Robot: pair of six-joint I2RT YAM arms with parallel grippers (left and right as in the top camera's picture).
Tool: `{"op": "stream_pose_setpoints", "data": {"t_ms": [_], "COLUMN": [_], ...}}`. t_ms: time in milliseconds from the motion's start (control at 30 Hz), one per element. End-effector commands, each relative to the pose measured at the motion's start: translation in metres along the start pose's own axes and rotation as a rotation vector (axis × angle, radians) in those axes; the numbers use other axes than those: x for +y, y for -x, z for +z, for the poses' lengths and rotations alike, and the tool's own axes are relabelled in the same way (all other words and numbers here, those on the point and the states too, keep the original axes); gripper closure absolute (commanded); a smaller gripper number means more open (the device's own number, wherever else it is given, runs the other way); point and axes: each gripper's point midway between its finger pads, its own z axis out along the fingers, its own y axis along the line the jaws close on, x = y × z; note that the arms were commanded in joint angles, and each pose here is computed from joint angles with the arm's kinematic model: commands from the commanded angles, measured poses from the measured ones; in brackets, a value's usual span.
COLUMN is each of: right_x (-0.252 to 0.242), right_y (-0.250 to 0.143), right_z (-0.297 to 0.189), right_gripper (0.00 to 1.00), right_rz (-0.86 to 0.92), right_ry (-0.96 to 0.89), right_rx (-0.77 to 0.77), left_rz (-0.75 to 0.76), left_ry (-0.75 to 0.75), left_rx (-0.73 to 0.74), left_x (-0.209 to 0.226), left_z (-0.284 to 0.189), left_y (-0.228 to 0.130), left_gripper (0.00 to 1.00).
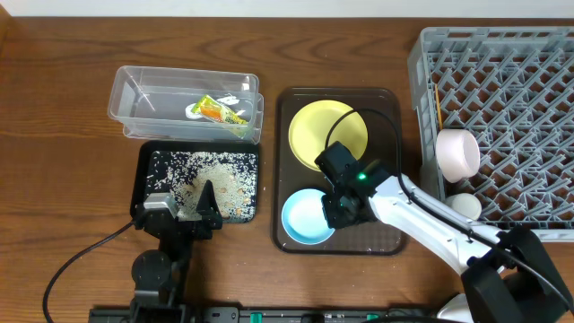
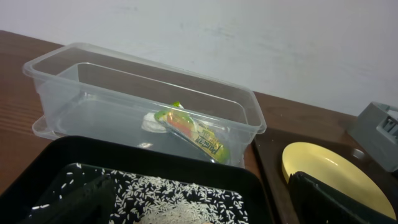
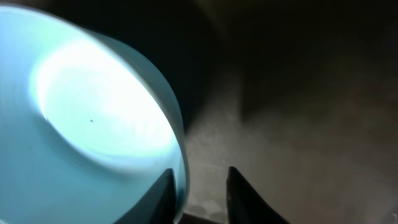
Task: Sort waste into correct bins and load items into the dishwasher rack
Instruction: 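Reach the right gripper to the blue bowl and grasp it, then carry the blue bowl into the rack and release it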
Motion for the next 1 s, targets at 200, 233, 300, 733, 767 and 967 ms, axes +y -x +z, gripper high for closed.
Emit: {"op": "stream_pose_setpoints", "data": {"t_ms": [200, 233, 300, 733, 767, 967], "right_x": [-0.025, -0.034, -0.056, -0.218, -0.225, -0.273], "right_y": [0.012, 0.019, 0.034, 0.080, 0.081, 0.098], "right_z": [-0.019, -0.032, -0.062, -0.288, -0.290, -0.290], "right_gripper": [0.99, 0.99, 0.99, 0.99, 0.99, 0.99], "right_rz": [0.033, 0.045, 0.088, 0.582, 0.593, 0.627], "right_ry": [-0.121, -0.161, -0.252, -0.879, -0.900, -1.014], "right_rx": [-0.075, -0.114, -0.211, -0.941, -0.945, -0.908], "left_rz": [0.009, 0.009, 0.009, 0.009, 0.009, 0.009], "left_ry": [0.016, 0.016, 0.016, 0.016, 0.016, 0.016], "left_rx": [0.033, 0.033, 0.033, 0.033, 0.033, 0.033], "left_x": [0.006, 0.006, 0.006, 0.006, 0.006, 0.006], "left_z": [0.002, 0.002, 0.002, 0.002, 0.002, 0.002], "left_y": [-0.015, -0.015, -0.014, -0.014, -0.015, -0.014], "left_gripper": [0.09, 0.09, 0.09, 0.09, 0.09, 0.09]}}
